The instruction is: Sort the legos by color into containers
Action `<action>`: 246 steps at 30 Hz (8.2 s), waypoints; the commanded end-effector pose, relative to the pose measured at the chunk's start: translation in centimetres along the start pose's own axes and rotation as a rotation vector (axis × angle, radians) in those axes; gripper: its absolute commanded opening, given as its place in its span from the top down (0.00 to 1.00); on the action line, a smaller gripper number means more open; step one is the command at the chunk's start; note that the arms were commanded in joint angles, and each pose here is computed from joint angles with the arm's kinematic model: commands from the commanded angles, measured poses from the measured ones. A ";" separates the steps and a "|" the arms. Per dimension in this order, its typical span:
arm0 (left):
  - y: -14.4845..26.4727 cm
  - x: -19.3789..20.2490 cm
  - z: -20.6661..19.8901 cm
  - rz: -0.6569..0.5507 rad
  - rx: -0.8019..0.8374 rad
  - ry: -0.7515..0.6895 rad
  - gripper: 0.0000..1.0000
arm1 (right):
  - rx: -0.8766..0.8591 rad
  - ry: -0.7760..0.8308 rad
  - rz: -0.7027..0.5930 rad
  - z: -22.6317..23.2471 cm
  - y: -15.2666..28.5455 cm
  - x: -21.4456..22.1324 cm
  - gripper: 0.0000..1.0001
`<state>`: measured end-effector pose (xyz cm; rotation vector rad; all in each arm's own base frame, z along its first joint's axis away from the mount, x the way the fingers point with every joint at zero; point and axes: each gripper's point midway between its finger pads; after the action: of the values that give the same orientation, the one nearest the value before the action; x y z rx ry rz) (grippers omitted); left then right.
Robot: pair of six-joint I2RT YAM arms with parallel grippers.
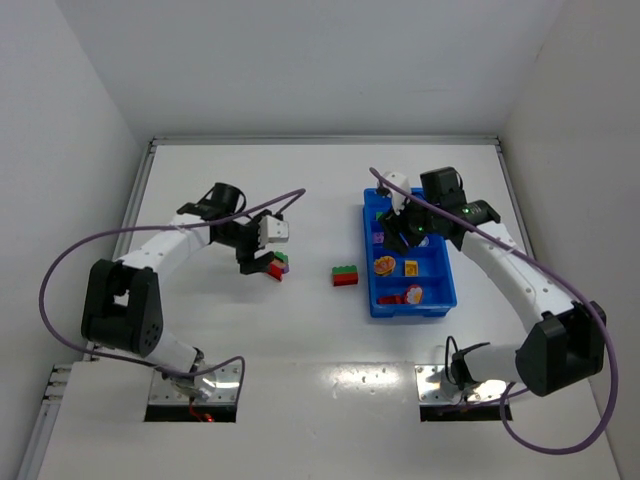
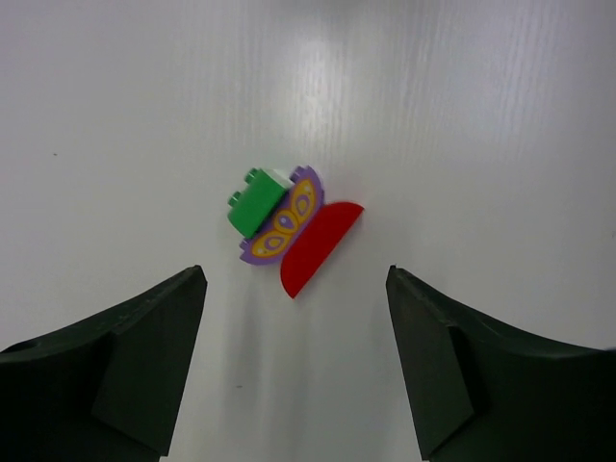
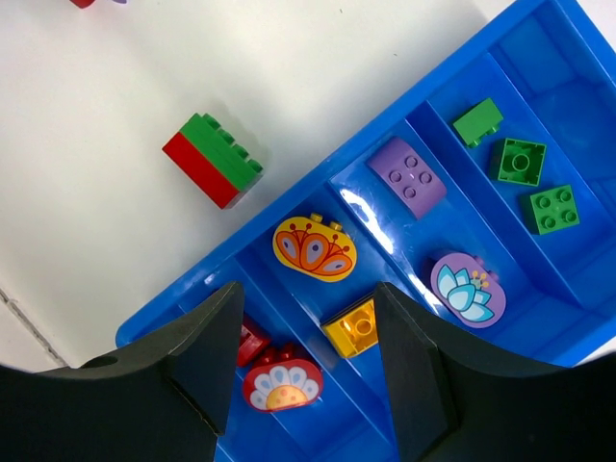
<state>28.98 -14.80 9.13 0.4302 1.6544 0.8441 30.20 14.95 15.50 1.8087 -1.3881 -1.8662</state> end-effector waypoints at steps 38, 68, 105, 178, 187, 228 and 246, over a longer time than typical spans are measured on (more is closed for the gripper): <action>-6.8 -3.0 3.3 0.222 -0.438 0.832 0.33 | 0.061 0.018 -0.030 -0.8 0.9 -0.9 0.43; -9.2 2.0 2.2 0.363 -0.415 0.870 0.70 | 0.063 0.015 -0.018 -0.6 0.9 -0.3 0.43; 0.3 -15.4 16.9 -0.531 -0.298 1.448 1.00 | -0.210 -0.470 -0.509 -2.1 -7.0 -18.3 0.33; 1.4 -19.8 15.4 -0.617 -0.205 1.231 1.00 | -0.084 -0.188 -0.283 2.0 -5.8 -10.0 1.00; -5.9 -27.2 8.6 -0.509 0.095 1.030 1.00 | -0.062 -0.148 -0.157 5.7 -2.5 -3.2 1.00; -18.9 -29.8 10.0 -0.508 0.023 0.883 0.14 | -0.035 -0.125 -0.118 5.8 0.9 -1.4 1.00; 8.0 -26.9 9.1 -0.675 0.352 0.732 0.11 | -0.310 0.027 -0.343 6.1 -2.5 -8.4 1.00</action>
<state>47.06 -26.72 32.09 -0.4926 2.4040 0.3062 26.60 21.84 14.84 1.8055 -1.0459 -2.1149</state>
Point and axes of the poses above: each gripper's point midway between its finger pads, its own y axis back along the fingers, its own z axis along the line the jaws close on, x = y × z, and after that the axes turned 15 degrees about y, right-handed
